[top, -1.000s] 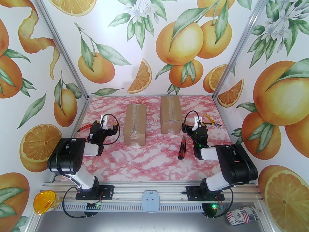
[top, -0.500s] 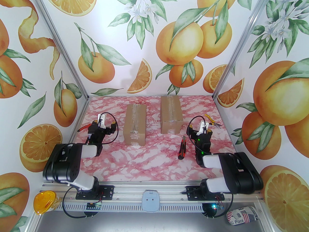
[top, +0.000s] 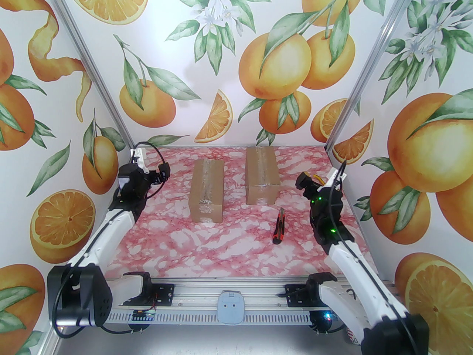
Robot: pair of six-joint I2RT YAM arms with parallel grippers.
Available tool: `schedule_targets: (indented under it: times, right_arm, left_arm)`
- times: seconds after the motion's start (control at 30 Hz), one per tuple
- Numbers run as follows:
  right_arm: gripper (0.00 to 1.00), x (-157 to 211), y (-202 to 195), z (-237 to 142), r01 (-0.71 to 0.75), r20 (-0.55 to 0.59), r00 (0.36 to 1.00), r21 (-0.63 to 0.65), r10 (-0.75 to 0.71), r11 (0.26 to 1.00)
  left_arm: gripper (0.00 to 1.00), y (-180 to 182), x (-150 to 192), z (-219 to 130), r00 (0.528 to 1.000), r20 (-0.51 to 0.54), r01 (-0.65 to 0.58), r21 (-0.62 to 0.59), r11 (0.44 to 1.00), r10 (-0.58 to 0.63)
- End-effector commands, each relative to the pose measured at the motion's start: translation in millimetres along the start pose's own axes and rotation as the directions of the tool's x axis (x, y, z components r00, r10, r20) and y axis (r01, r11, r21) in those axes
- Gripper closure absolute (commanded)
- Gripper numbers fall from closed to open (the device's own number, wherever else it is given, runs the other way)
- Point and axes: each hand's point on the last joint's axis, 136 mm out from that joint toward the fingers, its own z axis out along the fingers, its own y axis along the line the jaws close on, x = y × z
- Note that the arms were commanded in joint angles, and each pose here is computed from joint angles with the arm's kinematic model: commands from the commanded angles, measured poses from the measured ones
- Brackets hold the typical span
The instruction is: Unpack the express box
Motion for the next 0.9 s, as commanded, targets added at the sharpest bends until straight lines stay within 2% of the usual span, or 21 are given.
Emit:
schedule_targets:
  times: [0.0, 0.17, 0.3, 0.5, 0.57, 0.87]
  right_arm:
    - [0.02, 56, -10, -28, 0.027, -0.306, 0.952, 0.052, -0.009, 0.998]
    - [0.06, 101, -3, -55, -0.011, -0.502, 0.864, 0.039, 0.029, 0.999]
    - [0.13, 137, -9, -66, -0.01, -0.592, 0.804, 0.079, 0.055, 0.997]
    - [0.16, 180, -21, -64, 0.073, -0.702, 0.709, 0.168, 0.067, 0.983]
    - [0.17, 194, -19, -61, 0.105, -0.739, 0.672, 0.166, 0.053, 0.981]
    - [0.25, 233, -14, -54, 0.192, -0.813, 0.582, 0.153, 0.014, 0.969]
  left_arm:
    - [0.0, -7, 29, -17, 0.98, -0.177, 0.103, 0.03, 0.994, -0.097]
    - [0.0, -16, 26, -36, 0.97, -0.206, 0.14, 0.031, 0.99, -0.131]
    - [0.0, -33, 24, -49, 0.974, -0.203, 0.118, 0.079, 0.99, -0.099]
    - [0.0, -54, 19, -57, 0.978, -0.199, 0.098, 0.146, 0.984, -0.067]
    - [0.0, -58, 19, -57, 0.977, -0.206, 0.082, 0.156, 0.984, -0.049]
    - [0.0, -65, 26, -58, 0.973, -0.229, 0.043, 0.188, 0.981, 0.001]
